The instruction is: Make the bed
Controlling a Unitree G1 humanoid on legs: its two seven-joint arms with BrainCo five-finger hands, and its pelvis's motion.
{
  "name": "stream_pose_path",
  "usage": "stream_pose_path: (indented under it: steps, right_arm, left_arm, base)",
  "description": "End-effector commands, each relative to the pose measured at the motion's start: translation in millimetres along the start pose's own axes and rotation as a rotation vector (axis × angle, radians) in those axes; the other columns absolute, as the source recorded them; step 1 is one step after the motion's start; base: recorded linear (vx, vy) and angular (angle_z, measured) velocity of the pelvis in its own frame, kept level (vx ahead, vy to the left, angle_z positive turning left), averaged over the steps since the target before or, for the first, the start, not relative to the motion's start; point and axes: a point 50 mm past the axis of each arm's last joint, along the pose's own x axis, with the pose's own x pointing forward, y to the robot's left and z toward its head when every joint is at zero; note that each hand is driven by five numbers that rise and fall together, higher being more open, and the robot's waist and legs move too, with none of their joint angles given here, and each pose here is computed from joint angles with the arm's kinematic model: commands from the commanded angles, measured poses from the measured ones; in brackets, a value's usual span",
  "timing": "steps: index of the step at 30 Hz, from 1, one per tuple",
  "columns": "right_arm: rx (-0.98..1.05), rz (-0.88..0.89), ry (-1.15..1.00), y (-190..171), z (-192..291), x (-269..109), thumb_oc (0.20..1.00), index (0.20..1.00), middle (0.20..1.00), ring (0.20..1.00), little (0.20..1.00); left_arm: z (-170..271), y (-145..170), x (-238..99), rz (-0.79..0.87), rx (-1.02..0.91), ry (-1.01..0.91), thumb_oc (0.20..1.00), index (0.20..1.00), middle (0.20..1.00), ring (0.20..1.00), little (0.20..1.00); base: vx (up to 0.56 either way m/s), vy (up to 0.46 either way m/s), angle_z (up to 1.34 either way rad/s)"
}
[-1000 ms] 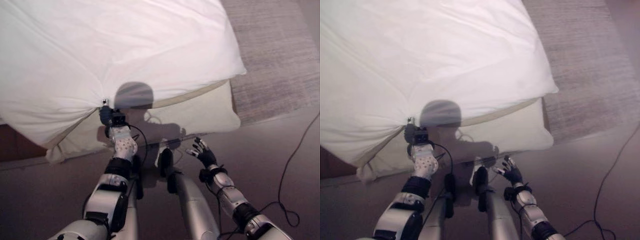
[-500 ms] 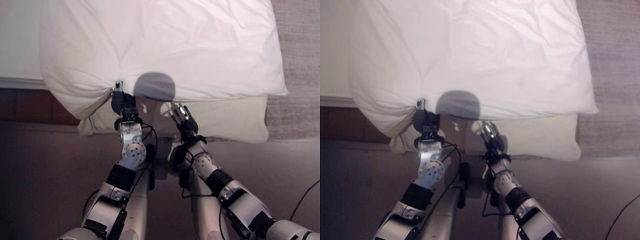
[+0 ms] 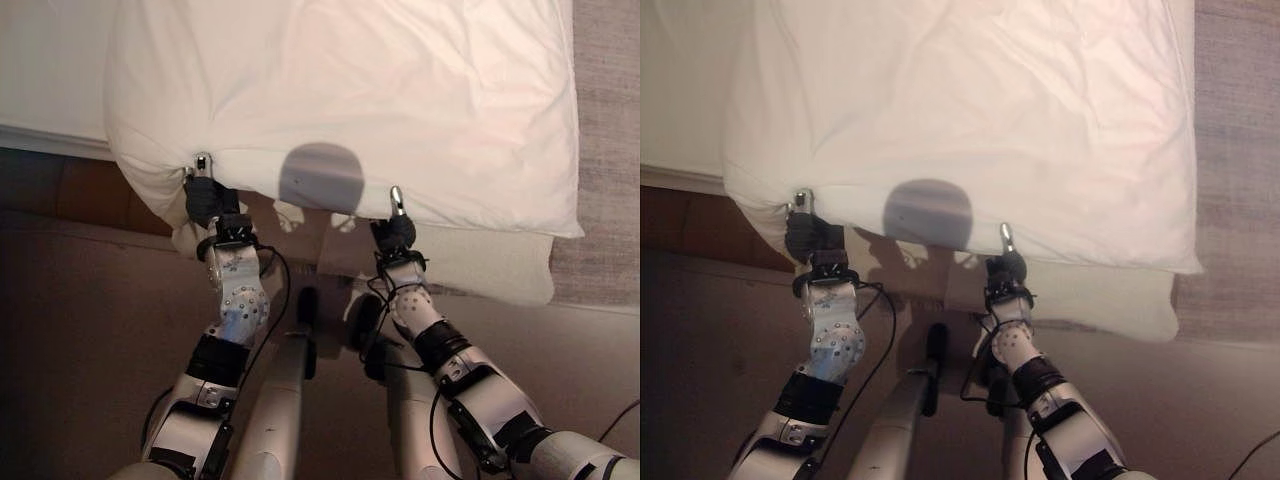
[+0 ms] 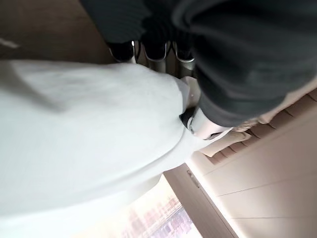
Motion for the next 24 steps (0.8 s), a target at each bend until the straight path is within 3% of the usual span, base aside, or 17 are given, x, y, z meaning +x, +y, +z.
stream_pose_path:
  steps: [1,10,24]
  right_arm:
    - [0.041,0.049,-0.209,10.4,43.3,3.0,1.000,1.000,1.000,1.000,1.000]
    - [-0.049,-0.090,-0.463,-11.8,120.7,5.0,1.000,1.000,1.000,1.000,1.000]
    - [-0.089,-0.209,-0.604,-30.2,171.7,1.0,1.000,1.000,1.000,1.000,1.000]
  left_arm:
    - [55.1,-21.7,-2.3,-0.130,-0.011,-0.300,0.200,0.200,0.200,0.200,0.200]
    - [86.5,1.3,12.8,0.031,0.105,-0.450,0.200,0.200,0.200,0.200,0.200]
    - [93.3,18.5,20.4,0.136,0.105,-0.474,0.200,0.200,0.200,0.200,0.200]
  base:
    - [0.00,0.000,0.00]
    - [0.02,0.005,-0.05]
    - [0.00,-0.001,-0.02]
